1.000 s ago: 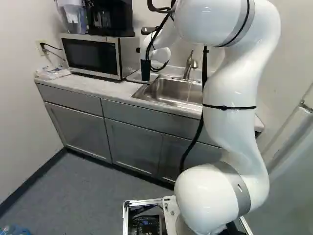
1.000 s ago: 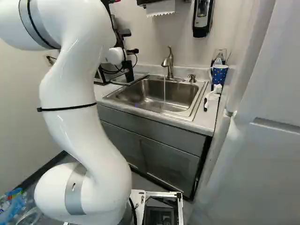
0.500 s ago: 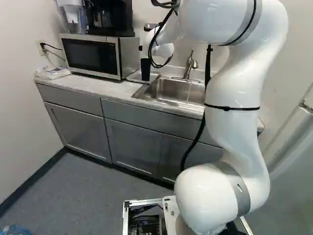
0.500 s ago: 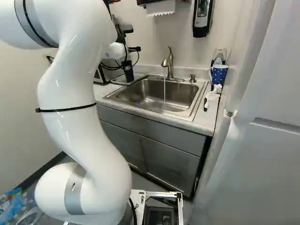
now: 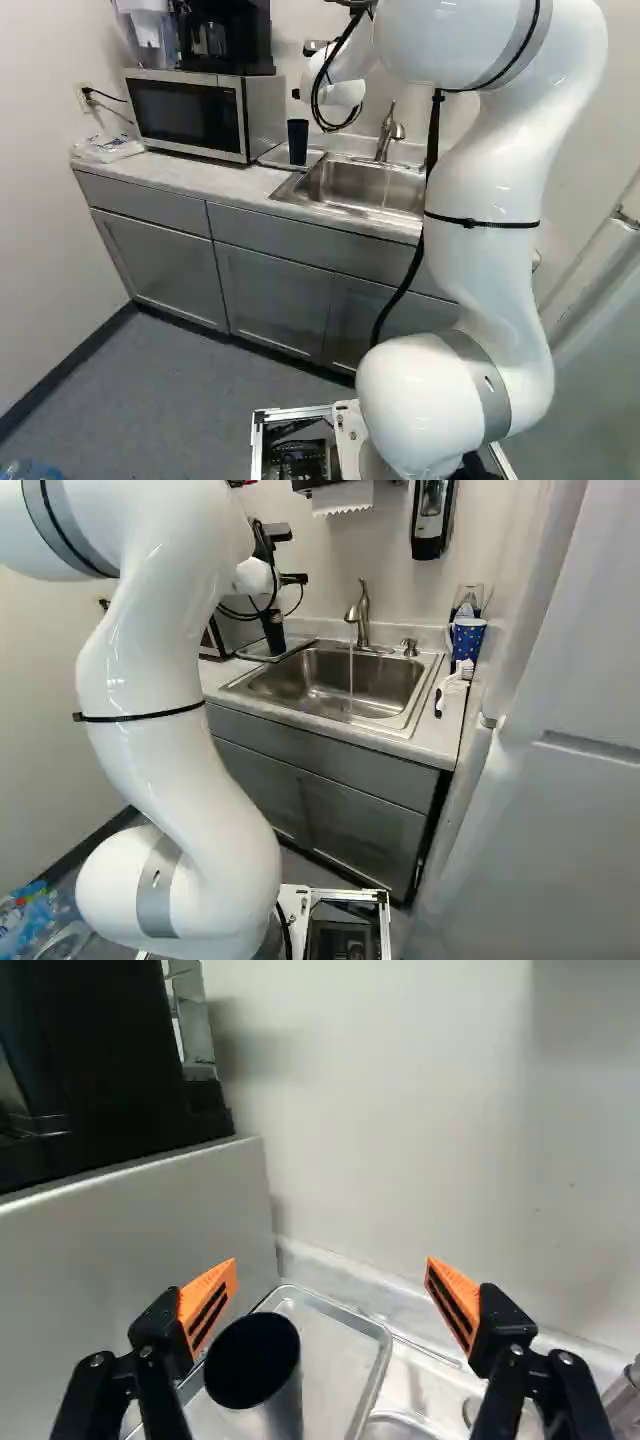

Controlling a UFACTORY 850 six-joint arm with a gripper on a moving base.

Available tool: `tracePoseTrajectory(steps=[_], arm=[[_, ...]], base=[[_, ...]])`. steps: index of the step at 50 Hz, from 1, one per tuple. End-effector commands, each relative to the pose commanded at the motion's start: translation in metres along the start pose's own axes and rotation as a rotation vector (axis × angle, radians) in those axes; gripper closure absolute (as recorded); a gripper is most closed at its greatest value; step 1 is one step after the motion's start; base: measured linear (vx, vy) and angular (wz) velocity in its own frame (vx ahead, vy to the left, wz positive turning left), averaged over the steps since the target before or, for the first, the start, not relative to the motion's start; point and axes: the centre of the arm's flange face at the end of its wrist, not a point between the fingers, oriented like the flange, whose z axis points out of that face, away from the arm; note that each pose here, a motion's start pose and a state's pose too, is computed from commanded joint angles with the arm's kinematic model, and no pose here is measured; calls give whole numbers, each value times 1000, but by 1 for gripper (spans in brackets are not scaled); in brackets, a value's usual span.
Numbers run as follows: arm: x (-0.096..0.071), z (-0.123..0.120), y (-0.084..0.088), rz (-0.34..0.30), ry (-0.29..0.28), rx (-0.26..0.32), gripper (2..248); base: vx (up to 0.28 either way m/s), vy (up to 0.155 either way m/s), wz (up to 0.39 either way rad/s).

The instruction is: Rinse the cup and place it in the tray

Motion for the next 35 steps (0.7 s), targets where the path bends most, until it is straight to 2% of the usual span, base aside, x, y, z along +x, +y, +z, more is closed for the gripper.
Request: tracePoseTrajectory(steps=[16,35], arm=[[14,-8,18,4,-12,-26,3],[34,-22,43,8,20,-64,3]], base=[[0,0,0],[0,0,0]])
